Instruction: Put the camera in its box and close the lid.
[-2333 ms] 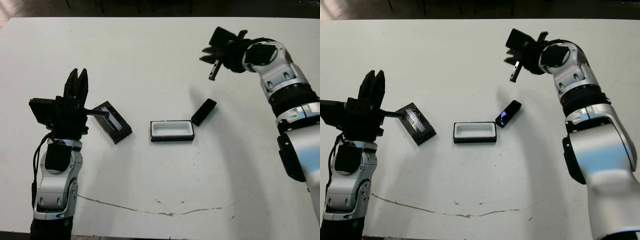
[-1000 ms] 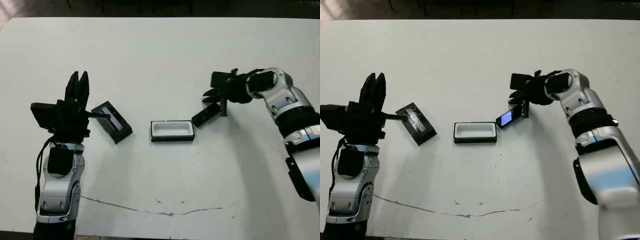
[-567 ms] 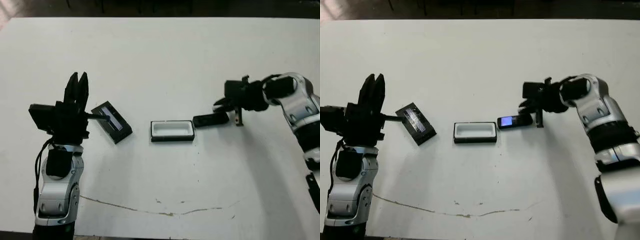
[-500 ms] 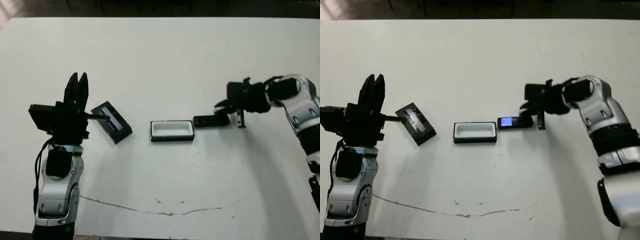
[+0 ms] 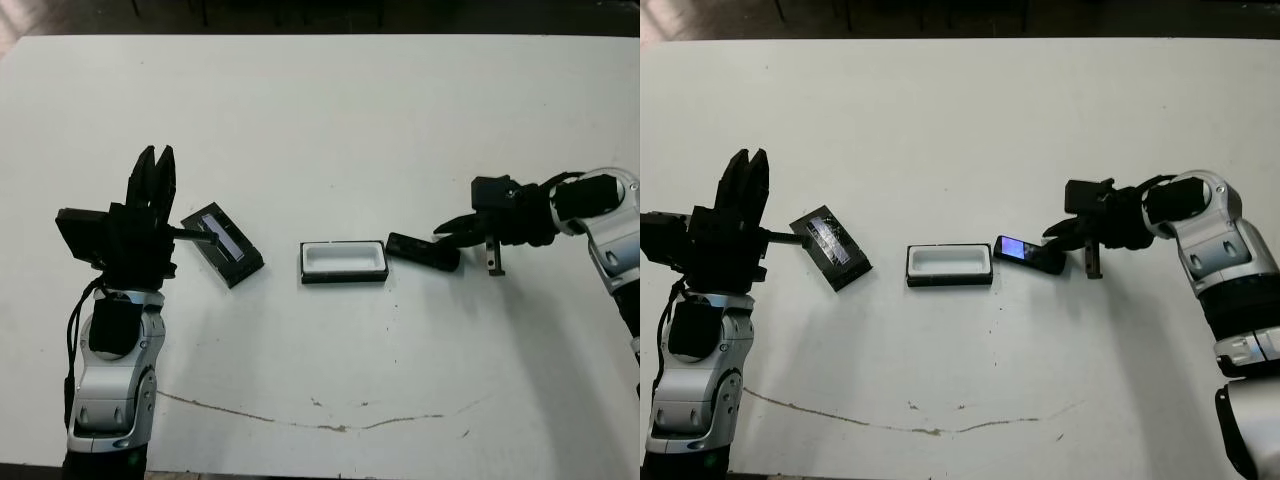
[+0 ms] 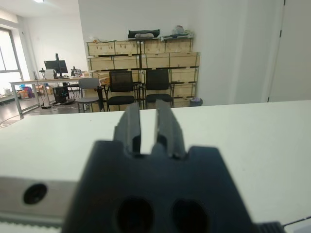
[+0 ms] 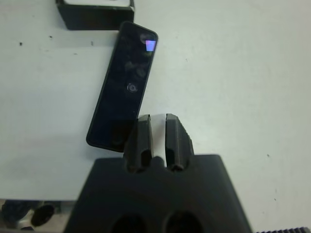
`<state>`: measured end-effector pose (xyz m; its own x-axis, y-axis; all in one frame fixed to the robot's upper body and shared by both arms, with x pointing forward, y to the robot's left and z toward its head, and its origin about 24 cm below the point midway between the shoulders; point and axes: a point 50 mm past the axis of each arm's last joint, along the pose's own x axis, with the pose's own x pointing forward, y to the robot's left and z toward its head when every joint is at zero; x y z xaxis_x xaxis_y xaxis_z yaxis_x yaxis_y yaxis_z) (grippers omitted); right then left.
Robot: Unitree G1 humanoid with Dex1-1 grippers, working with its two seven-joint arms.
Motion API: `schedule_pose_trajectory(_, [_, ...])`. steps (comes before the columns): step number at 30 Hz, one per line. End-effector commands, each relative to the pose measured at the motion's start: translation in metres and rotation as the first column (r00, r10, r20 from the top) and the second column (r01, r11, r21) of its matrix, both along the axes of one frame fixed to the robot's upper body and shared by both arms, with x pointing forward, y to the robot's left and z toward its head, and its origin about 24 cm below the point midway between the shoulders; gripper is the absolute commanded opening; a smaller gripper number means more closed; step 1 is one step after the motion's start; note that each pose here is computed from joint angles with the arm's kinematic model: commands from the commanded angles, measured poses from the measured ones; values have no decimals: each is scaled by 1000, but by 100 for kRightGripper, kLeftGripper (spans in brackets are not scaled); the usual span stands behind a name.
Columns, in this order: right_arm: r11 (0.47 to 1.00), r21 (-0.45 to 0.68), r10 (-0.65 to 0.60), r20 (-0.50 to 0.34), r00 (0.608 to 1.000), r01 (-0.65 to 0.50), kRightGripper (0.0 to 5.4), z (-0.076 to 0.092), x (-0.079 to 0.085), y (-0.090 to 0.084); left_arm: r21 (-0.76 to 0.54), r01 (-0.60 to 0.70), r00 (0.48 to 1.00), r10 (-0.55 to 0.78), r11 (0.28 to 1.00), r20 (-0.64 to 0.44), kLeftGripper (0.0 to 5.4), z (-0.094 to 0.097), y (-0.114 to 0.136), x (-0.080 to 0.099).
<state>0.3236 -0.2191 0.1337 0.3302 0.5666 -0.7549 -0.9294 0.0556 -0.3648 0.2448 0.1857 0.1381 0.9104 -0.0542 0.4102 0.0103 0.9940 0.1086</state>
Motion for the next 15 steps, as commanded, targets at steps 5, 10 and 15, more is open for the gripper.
schedule_pose_trajectory(5, [1000, -6, -6, -88, 996, 6, 0, -12, -9, -1, 10, -7, 999, 8, 1000, -46, 1, -7, 3, -1])
schedule_pose_trajectory(10, [1000, -12, -2, -125, 992, 1, 0, -12, -10, -1, 12, -4, 999, 4, 1000, -46, 1, -7, 2, 0])
schedule_pose_trajectory(15, [998, -53, 24, -125, 992, -30, 0, -11, -10, -1, 10, 2, 999, -2, 1000, -45, 1, -7, 2, 0])
